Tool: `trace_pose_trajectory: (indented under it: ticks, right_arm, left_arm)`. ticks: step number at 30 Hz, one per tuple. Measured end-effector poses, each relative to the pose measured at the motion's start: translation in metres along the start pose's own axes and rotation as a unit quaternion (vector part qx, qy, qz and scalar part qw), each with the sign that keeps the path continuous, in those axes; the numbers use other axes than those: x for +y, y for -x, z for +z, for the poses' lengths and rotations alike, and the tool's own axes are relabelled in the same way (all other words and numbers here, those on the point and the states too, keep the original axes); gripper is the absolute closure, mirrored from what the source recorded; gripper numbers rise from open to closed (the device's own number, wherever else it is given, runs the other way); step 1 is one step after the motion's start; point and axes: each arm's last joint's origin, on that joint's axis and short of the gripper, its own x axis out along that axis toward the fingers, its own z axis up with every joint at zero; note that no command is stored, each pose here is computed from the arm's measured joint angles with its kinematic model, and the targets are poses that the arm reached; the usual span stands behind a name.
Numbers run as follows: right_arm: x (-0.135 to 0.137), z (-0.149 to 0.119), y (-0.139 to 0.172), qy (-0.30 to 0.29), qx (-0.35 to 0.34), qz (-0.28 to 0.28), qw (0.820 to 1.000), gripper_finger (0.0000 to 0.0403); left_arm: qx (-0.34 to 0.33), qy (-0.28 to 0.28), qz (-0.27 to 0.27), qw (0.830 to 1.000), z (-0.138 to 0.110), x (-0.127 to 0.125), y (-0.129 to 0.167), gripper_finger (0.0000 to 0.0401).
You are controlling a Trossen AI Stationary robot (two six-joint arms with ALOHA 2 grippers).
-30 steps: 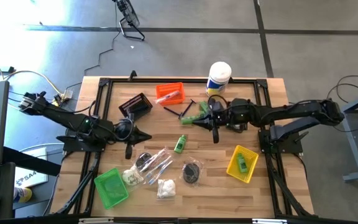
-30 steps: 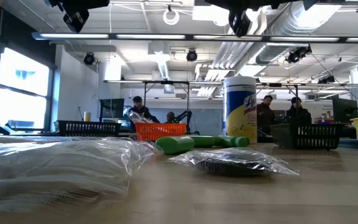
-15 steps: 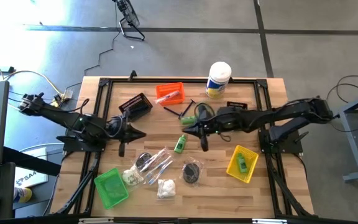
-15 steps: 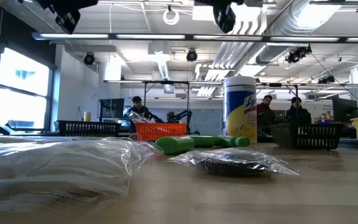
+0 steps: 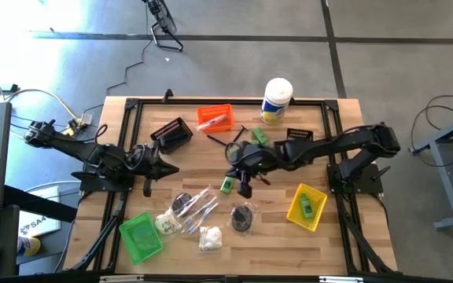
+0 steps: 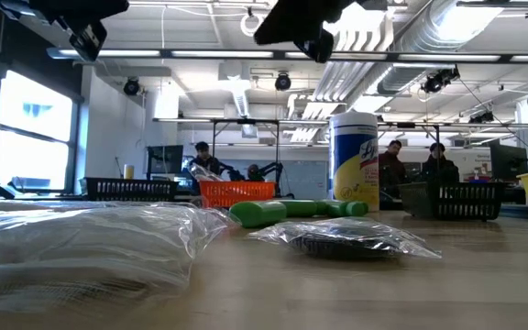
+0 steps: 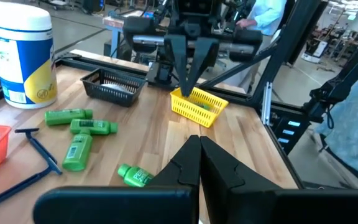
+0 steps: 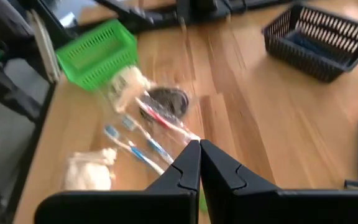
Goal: Pick & Place Travel size toiletries
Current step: Put the green shampoo bottle into the yellow bin
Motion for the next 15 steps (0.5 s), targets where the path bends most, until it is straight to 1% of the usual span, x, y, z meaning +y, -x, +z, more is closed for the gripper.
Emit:
trace_pose_trajectory:
  ticks: [3, 6, 11, 15]
  right_arm:
    - [-0.002, -0.005, -0.009, 0.012, 0.037, 0.005, 0.999, 0.0401]
    - [-0.004, -0.008, -0.016, 0.026, 0.05, 0.014, 0.998, 0.04]
    - [-0.012, -0.007, -0.025, 0.078, 0.041, -0.003, 0.996, 0.04]
    - [-0.018, -0.006, -0.031, 0.089, 0.035, -0.006, 0.995, 0.04]
  left_arm:
    - [-0.001, 0.0, 0.0, 1.0, 0.0, 0.0, 0.001, 0.0401]
    - [0.0, 0.0, 0.0, 1.0, 0.0, 0.0, 0.001, 0.0401]
    - [-0.001, 0.0, 0.0, 1.0, 0.0, 0.0, 0.001, 0.0401]
    - [0.0, 0.0, 0.0, 1.0, 0.0, 0.0, 0.001, 0.0401]
